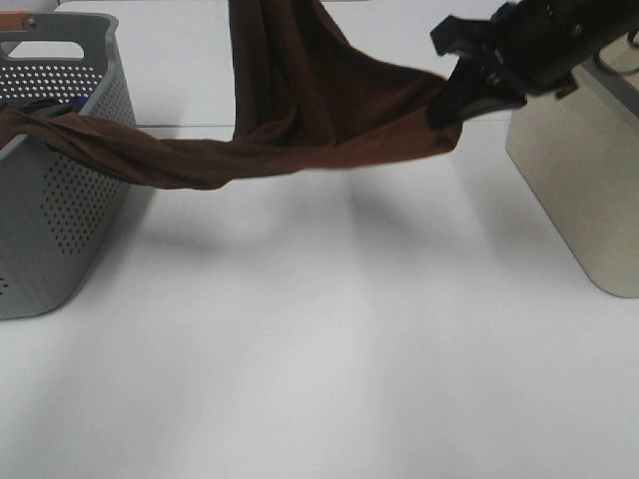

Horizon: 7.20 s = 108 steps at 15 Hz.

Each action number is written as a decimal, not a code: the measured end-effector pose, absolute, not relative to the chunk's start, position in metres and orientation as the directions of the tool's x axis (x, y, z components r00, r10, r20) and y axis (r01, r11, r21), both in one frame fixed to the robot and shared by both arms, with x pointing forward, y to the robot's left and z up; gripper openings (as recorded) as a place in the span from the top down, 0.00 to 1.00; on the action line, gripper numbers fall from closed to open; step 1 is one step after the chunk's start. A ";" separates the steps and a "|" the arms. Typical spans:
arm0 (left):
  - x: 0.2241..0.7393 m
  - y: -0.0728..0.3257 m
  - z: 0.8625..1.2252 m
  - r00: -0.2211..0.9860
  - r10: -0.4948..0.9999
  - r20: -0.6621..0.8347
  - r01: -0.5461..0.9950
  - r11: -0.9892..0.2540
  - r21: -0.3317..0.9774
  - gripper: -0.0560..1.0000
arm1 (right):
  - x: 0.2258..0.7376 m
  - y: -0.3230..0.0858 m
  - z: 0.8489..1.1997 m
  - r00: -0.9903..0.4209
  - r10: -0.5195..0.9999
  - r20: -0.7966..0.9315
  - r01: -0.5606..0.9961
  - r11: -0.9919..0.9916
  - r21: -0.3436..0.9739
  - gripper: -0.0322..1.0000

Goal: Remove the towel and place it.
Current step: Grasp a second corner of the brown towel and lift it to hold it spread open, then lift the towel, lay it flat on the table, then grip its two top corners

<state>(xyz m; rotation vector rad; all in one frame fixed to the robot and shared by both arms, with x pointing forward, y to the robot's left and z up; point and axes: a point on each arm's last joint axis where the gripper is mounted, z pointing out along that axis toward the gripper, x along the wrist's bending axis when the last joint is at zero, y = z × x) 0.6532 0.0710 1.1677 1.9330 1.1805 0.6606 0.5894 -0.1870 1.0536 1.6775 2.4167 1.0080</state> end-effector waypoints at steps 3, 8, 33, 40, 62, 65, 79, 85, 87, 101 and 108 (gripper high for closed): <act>0.687 0.085 1.172 0.407 0.911 -0.065 0.338 -0.084 0.938 0.95 | 0.620 -0.202 1.137 -0.357 0.931 0.072 0.652 0.194 0.733 0.97; 0.632 0.125 1.306 0.423 0.905 -0.050 -0.253 0.170 0.952 0.95 | 0.595 -0.208 1.306 -0.356 0.935 -0.003 0.164 0.065 0.984 0.97; 0.706 0.147 1.260 0.218 0.932 0.289 -0.665 -0.075 0.743 0.95 | 0.663 -0.194 1.293 -0.265 0.952 -0.155 -0.163 0.114 0.980 0.97; 0.717 0.122 1.197 0.279 0.931 0.235 0.006 -0.246 0.969 0.95 | 0.659 -0.193 1.245 -0.394 0.904 -0.164 0.289 0.292 0.912 0.97; 0.481 0.166 1.109 0.290 0.924 -0.250 0.928 -0.208 0.309 0.95 | 0.463 -0.206 1.080 -0.353 0.838 0.417 0.930 0.265 0.254 0.97; 0.446 0.168 1.086 0.255 0.913 -0.318 0.956 -0.189 0.224 0.95 | 0.429 -0.213 1.070 -0.341 0.835 0.431 0.936 0.261 0.235 0.97; 0.362 0.138 1.048 0.295 0.930 -0.218 0.956 -0.287 0.069 0.79 | 0.347 -0.239 1.040 -0.346 0.868 0.356 0.931 0.270 0.246 0.91; 0.361 0.143 1.046 0.298 0.940 -0.166 0.954 -0.297 0.033 0.20 | 0.348 -0.244 1.038 -0.302 0.898 0.318 0.945 0.238 0.226 0.17; 0.361 0.144 1.046 0.300 0.940 -0.160 0.954 -0.298 0.037 0.19 | 0.348 -0.244 1.038 -0.303 0.898 0.318 0.944 0.239 0.226 0.15; 0.475 0.111 1.045 0.252 0.967 -0.035 0.872 -0.211 0.442 0.31 | 0.463 -0.222 1.072 -0.327 0.904 0.275 0.902 0.212 0.376 0.24; 0.600 0.132 1.013 0.193 0.972 -0.131 0.933 -0.141 0.332 0.31 | 0.583 -0.196 1.077 -0.326 0.905 0.275 0.891 0.197 0.410 0.26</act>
